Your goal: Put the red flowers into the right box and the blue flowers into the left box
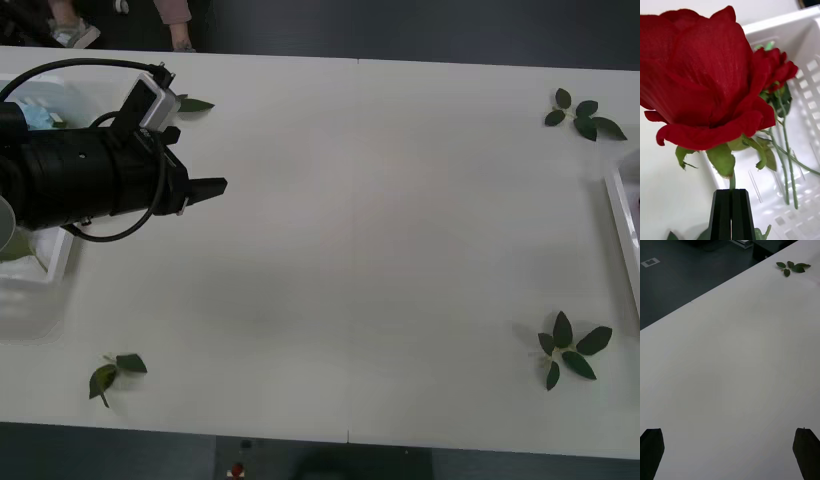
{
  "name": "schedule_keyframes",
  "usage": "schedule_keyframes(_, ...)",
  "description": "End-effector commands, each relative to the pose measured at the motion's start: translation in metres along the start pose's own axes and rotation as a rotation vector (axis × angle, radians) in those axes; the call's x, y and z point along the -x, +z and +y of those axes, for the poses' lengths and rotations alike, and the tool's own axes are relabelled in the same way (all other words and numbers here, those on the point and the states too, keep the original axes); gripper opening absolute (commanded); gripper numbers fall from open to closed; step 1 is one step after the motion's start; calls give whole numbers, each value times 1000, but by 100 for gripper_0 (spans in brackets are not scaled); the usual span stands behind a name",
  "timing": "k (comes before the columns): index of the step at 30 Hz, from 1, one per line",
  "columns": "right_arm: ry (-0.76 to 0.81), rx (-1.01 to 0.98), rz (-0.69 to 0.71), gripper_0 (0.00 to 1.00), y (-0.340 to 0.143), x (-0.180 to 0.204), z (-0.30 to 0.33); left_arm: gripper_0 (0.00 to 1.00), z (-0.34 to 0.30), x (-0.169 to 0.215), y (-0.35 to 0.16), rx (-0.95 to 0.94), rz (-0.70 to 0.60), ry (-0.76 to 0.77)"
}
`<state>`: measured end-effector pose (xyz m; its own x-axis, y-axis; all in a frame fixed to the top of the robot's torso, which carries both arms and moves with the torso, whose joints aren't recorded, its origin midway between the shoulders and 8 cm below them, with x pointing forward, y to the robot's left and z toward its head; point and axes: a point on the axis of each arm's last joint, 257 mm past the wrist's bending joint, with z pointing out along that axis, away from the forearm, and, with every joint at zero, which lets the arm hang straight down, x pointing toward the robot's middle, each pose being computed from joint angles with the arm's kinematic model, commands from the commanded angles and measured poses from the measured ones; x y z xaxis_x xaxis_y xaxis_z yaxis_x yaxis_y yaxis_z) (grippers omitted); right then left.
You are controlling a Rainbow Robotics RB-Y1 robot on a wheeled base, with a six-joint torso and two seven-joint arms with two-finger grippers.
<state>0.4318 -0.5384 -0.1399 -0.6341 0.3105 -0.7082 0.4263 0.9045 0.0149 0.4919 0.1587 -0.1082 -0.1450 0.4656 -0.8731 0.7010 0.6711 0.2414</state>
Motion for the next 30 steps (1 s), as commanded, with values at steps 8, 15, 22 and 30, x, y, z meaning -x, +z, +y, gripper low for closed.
schedule_keyframes(8, 17, -122, -80, 0, 53, 22, -84, 100, -3, 13, -1, -5, -26, 31)
schedule_keyframes(15, 7, -164, -98, 0, 95, 13, -107, 100, -3, 13, -1, -5, -26, 31)
schedule_keyframes(22, -34, -137, -107, 100, 103, 14, -85, 100, -3, 13, -1, -5, -26, 31)
schedule_keyframes(30, -109, -19, -112, 100, 75, 33, -29, 100, -3, 13, -1, -5, -26, 31)
